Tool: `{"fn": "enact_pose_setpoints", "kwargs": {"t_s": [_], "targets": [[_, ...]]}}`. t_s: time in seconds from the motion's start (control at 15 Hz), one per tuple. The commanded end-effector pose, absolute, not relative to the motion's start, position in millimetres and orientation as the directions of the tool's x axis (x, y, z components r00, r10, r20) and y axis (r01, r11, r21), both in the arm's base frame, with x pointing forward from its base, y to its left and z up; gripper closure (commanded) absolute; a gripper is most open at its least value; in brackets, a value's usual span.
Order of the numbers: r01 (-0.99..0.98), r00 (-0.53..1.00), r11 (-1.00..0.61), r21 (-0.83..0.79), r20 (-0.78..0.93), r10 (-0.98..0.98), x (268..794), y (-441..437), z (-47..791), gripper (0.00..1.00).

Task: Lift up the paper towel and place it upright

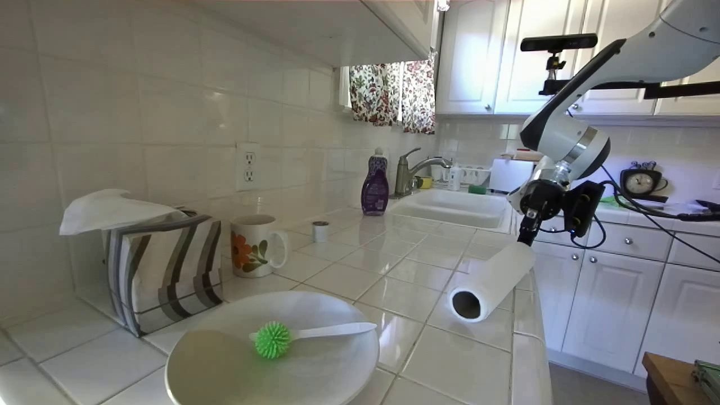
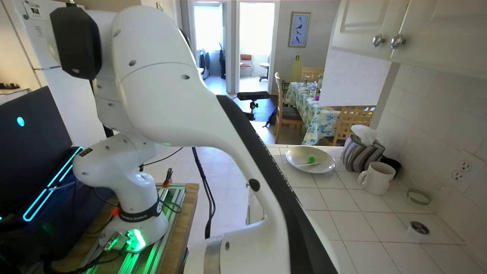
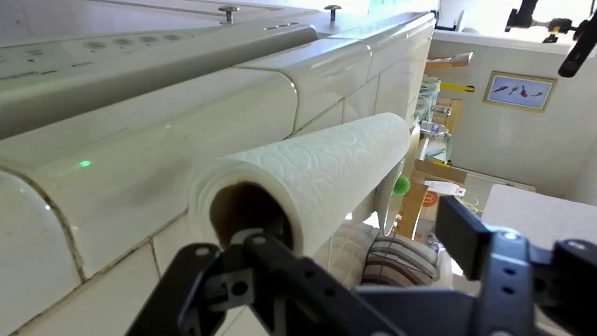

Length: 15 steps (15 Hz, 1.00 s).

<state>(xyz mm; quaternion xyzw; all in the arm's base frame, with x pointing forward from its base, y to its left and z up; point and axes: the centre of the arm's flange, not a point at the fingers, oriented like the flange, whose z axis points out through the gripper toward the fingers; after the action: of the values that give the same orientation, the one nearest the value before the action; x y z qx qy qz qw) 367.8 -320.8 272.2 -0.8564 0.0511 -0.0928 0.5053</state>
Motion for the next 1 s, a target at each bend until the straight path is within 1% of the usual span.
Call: {"fn": "enact_pose_setpoints", "kwargs": {"t_s": [0.0, 0.07, 0.13, 0.27, 0.33, 0.4, 0.47, 0.6, 0.67, 0.8, 0.87, 0.93], "targets": [[0.044, 0.975, -0.429, -0.902, 0.133, -0.179, 373.8, -325.9, 282.3, 0.31], [0.054, 0.974, -0.427, -0.903, 0.141, -0.175, 372.9, -325.7, 288.8, 0.37], [0.065, 0.974, -0.424, -0.903, 0.151, -0.171, 371.4, -325.9, 296.1, 0.39], [0.072, 0.974, -0.423, -0.903, 0.155, -0.165, 369.1, -327.5, 307.5, 0.52], [0.078, 0.975, -0.423, -0.903, 0.158, -0.159, 367.8, -327.8, 312.6, 0.54], [0.078, 0.976, -0.429, -0.900, 0.157, -0.151, 365.7, -326.7, 318.5, 0.62], [0.072, 0.977, -0.441, -0.894, 0.153, -0.150, 364.4, -325.0, 323.9, 0.65], [0.078, 0.977, -0.461, -0.884, 0.160, -0.141, 362.7, -320.4, 332.9, 0.79], [0.077, 0.977, -0.479, -0.875, 0.162, -0.140, 362.7, -316.9, 337.3, 0.82], [0.080, 0.977, -0.501, -0.862, 0.167, -0.132, 362.8, -310.6, 345.8, 0.98], [0.080, 0.977, -0.520, -0.850, 0.172, -0.130, 363.1, -307.8, 349.9, 0.97], [0.082, 0.977, -0.533, -0.842, 0.174, -0.124, 364.1, -304.8, 352.4, 1.00]]}}
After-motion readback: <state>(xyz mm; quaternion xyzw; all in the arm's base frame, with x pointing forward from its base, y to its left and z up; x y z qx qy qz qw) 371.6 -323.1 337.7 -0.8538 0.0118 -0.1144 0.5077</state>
